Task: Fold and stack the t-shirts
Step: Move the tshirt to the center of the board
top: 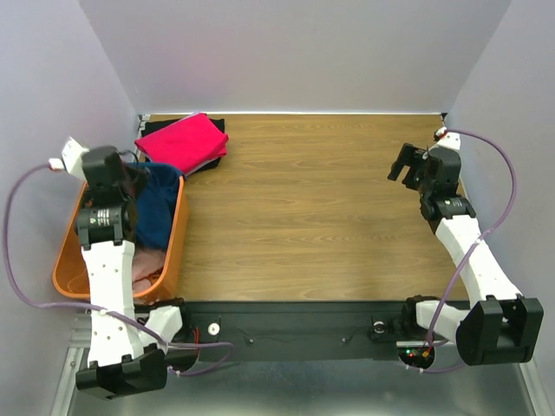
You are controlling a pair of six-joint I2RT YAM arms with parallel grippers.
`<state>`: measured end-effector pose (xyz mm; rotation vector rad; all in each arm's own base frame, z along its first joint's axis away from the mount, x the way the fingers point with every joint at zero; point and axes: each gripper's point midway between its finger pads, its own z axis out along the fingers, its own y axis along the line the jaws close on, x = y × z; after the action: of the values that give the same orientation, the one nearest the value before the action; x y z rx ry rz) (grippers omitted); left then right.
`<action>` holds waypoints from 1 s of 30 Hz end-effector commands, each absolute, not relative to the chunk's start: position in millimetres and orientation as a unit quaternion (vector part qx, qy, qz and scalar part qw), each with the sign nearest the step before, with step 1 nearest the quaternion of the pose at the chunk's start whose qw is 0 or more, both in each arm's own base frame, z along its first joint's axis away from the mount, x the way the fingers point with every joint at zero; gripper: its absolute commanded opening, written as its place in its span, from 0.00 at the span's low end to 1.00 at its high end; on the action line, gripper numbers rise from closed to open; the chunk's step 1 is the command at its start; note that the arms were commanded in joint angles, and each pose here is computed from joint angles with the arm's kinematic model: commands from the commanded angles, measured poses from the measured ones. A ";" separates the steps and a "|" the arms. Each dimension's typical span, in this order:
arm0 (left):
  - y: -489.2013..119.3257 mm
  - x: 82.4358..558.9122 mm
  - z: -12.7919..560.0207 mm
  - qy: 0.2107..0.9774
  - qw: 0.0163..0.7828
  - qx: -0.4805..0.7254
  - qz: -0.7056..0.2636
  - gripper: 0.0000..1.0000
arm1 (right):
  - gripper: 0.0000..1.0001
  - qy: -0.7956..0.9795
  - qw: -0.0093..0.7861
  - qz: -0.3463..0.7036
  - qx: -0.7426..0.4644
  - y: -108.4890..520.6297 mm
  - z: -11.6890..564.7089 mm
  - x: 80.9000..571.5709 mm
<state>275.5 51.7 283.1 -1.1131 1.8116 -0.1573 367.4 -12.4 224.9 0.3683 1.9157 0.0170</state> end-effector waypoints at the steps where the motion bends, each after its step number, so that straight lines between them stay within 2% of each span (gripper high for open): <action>1: 44.5 322.1 420.3 0.635 0.640 -0.399 -0.169 0.00 | 1.00 0.792 0.590 0.014 0.156 -12.4 254.3 381.3; 2: 25.3 334.5 461.8 0.603 0.676 -0.352 -0.235 0.00 | 1.00 0.790 0.592 0.017 0.154 -11.0 258.4 383.2; 4: -11.9 355.4 504.7 0.584 0.691 -0.280 -0.321 0.00 | 1.00 0.789 0.594 0.023 0.153 -9.2 262.2 386.4; 5: -43.7 353.9 542.2 0.557 0.711 -0.200 -0.379 0.00 | 1.00 0.789 0.594 0.025 0.153 -8.8 263.3 387.3; 7: -95.3 360.0 589.5 0.536 0.719 -0.099 -0.432 0.00 | 1.00 0.786 0.598 0.025 0.154 -9.0 267.5 387.7; 8: -146.6 343.6 605.9 0.531 0.702 -0.018 -0.474 0.00 | 1.00 0.786 0.599 0.026 0.154 -8.8 268.4 388.3; 10: -200.9 333.7 637.7 0.503 0.695 0.081 -0.507 0.00 | 1.00 0.782 0.604 0.024 0.154 -9.7 273.9 388.4; 11: -237.6 311.6 642.0 0.494 0.661 0.131 -0.550 0.00 | 1.00 0.780 0.606 0.022 0.156 -11.0 276.0 387.6; 16: -302.6 294.8 654.6 0.468 0.620 0.175 -0.605 0.00 | 1.00 0.776 0.610 0.016 0.158 -13.4 281.8 384.2; 21: -318.1 292.1 649.2 0.472 0.605 0.182 -0.615 0.00 | 1.00 0.780 0.605 0.020 0.159 -12.1 278.7 382.3; 24: -325.2 303.1 619.8 0.517 0.577 0.171 -0.609 0.00 | 1.00 0.783 0.600 0.023 0.165 -11.6 273.9 382.4; 25: -335.9 302.2 592.5 0.532 0.565 0.227 -0.589 0.02 | 1.00 0.784 0.598 0.024 0.165 -10.9 272.4 382.7; 26: -341.6 310.1 569.3 0.563 0.546 0.224 -0.579 0.19 | 1.00 0.785 0.598 0.027 0.163 -9.8 272.8 382.8; 27: -344.6 316.7 550.5 0.587 0.532 0.220 -0.569 0.27 | 1.00 0.785 0.597 0.029 0.162 -9.0 272.2 383.1; 28: -348.8 325.5 521.4 0.619 0.514 0.211 -0.555 0.39 | 1.00 0.786 0.596 0.032 0.161 -7.9 272.0 383.4; 29: -348.3 334.2 498.2 0.650 0.514 0.201 -0.522 0.72 | 1.00 0.787 0.597 0.034 0.151 -5.4 273.7 383.6; 30: -347.3 338.6 482.7 0.670 0.510 0.192 -0.504 0.85 | 1.00 0.789 0.595 0.035 0.146 -4.6 273.0 383.7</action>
<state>337.4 -347.6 534.1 0.4239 1.4606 -1.3463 381.1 -9.0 242.9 0.3732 1.8961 0.0447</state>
